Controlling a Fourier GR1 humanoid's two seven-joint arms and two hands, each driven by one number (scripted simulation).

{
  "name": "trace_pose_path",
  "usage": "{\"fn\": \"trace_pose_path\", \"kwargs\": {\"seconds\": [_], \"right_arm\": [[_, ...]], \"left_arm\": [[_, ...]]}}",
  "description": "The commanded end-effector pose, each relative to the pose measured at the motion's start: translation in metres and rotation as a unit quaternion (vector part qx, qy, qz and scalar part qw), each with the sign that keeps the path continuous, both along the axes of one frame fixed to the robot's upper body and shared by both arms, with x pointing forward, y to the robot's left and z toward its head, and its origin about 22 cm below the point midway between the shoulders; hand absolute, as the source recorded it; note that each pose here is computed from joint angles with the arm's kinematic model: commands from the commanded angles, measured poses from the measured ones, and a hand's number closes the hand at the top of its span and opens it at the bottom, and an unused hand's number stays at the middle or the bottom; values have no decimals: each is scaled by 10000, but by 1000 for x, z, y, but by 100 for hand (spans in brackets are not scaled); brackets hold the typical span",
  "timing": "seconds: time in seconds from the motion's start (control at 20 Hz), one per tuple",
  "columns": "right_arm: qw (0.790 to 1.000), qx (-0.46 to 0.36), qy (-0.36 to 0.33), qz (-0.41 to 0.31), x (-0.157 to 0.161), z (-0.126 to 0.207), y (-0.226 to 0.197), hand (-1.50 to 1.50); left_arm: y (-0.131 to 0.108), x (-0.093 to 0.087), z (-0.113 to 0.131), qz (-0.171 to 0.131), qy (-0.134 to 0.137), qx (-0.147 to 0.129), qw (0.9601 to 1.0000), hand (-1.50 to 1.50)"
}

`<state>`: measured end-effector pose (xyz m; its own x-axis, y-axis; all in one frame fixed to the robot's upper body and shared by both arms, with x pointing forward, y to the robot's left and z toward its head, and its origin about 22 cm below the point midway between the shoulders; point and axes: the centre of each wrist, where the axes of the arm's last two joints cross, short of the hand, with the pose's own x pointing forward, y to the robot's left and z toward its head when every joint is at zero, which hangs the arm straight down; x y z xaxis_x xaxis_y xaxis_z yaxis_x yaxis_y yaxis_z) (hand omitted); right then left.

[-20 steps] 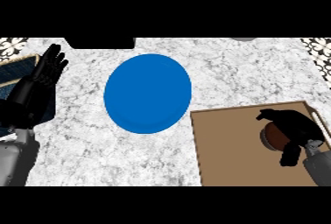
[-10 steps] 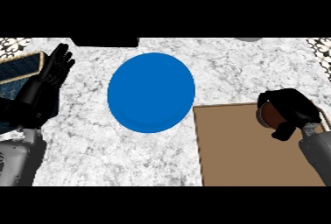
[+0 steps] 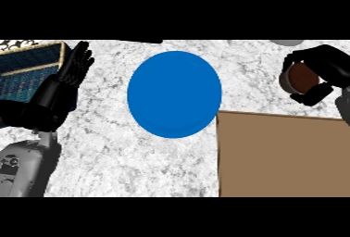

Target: Pick the cupcake from the tray and place it in the plate

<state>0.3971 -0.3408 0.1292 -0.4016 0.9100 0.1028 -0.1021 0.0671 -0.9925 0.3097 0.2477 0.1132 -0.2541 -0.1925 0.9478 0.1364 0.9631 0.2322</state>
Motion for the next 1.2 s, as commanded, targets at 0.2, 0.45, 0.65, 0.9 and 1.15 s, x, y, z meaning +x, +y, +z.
{"fn": "trace_pose_path", "kwargs": {"seconds": [0.2, 0.45, 0.65, 0.9, 1.15], "right_arm": [[9697, 1664, -325, 1761, 34, 34, 16, 150], [9362, 2477, 181, 2485, 54, 48, 41, 150], [9215, 2649, 321, 2822, 66, 66, 67, 150], [9179, 2563, 573, 2976, 75, 52, 114, 150], [9042, 2640, 939, 3222, 74, 56, 199, 150]], "left_arm": [[10, 2, -3, 116, 51, -30, 9999, 0], [20, 5, 1, 227, 99, 65, 9997, 0], [17, -8, -15, 261, 236, -14, 9994, 0], [32, -12, -6, 386, 258, 30, 9989, 0], [21, -11, -13, 349, 207, 39, 9992, 0]]}}
